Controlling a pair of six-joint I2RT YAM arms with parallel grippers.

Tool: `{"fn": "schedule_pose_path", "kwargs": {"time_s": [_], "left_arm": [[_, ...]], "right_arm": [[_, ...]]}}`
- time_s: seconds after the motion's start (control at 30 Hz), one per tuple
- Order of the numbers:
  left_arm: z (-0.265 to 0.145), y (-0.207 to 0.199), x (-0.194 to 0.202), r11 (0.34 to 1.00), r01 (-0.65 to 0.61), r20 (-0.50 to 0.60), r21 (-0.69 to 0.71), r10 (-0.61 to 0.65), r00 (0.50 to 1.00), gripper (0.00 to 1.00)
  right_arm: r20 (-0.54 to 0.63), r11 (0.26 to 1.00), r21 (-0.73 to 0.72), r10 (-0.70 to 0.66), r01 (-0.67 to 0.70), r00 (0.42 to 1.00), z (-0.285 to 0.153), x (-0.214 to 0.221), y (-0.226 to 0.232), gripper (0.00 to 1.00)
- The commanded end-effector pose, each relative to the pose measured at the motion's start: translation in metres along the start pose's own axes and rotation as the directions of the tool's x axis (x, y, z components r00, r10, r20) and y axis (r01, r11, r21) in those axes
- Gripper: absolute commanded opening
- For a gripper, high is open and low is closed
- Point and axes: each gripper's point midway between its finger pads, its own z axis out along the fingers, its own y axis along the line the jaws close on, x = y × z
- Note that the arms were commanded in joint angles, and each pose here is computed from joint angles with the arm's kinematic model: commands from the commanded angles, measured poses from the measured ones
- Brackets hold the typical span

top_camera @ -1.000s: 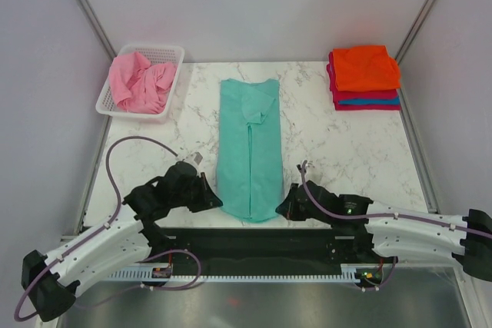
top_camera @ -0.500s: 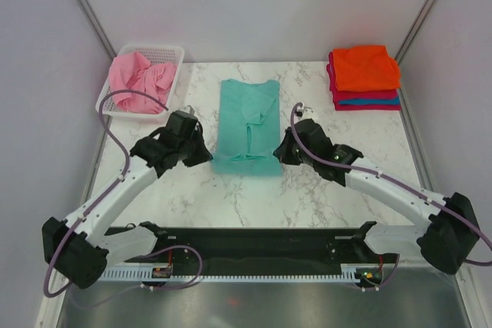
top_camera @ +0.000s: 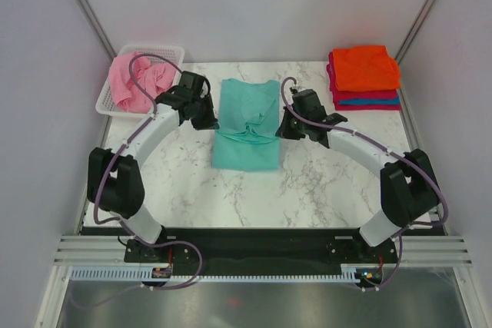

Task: Fold and stack the t-shirts

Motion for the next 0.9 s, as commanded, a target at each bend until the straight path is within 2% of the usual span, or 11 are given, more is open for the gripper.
{"fn": "schedule_pose_path", "kwargs": {"time_s": [0.0, 0.2, 0.57, 0.67, 0.73, 0.77, 0.87], "left_arm": [[0.009, -0.013, -0.025, 0.995, -0.068, 0.021, 0.068, 0.067, 0.998, 0.02], [0.044, -0.013, -0.038, 0.995, -0.055, -0.038, 0.077, 0.058, 0.998, 0.02], [0.084, 0.000, -0.060, 0.999, -0.023, -0.082, 0.049, 0.027, 0.996, 0.03], [0.098, 0.005, -0.063, 0.999, -0.015, -0.101, 0.048, 0.020, 0.995, 0.06], [0.101, 0.006, -0.069, 0.999, -0.001, -0.117, 0.053, 0.007, 0.993, 0.11], [0.112, 0.012, -0.065, 0.999, 0.010, -0.149, 0.040, -0.004, 0.989, 0.13], [0.108, 0.006, -0.085, 0.999, 0.010, -0.154, 0.048, -0.002, 0.988, 0.27]], "right_arm": [[0.054, 0.996, -0.079, -0.039, 0.043, 0.998, 0.006, -0.030, 0.016, 0.00], [0.041, 0.995, -0.089, -0.042, 0.045, 0.998, 0.030, -0.043, 0.004, 0.00], [0.009, 0.990, -0.134, -0.051, 0.051, 0.999, 0.071, -0.063, -0.009, 0.00], [-0.005, 0.991, -0.132, -0.040, 0.039, 0.999, 0.083, -0.063, -0.016, 0.00], [-0.022, 0.992, -0.123, -0.026, 0.023, 0.999, 0.095, -0.060, -0.022, 0.00], [-0.025, 0.993, -0.118, -0.010, 0.007, 1.000, 0.098, -0.063, -0.027, 0.02], [-0.038, 0.993, -0.115, 0.031, -0.035, 0.999, 0.110, -0.074, -0.039, 0.32]]}}
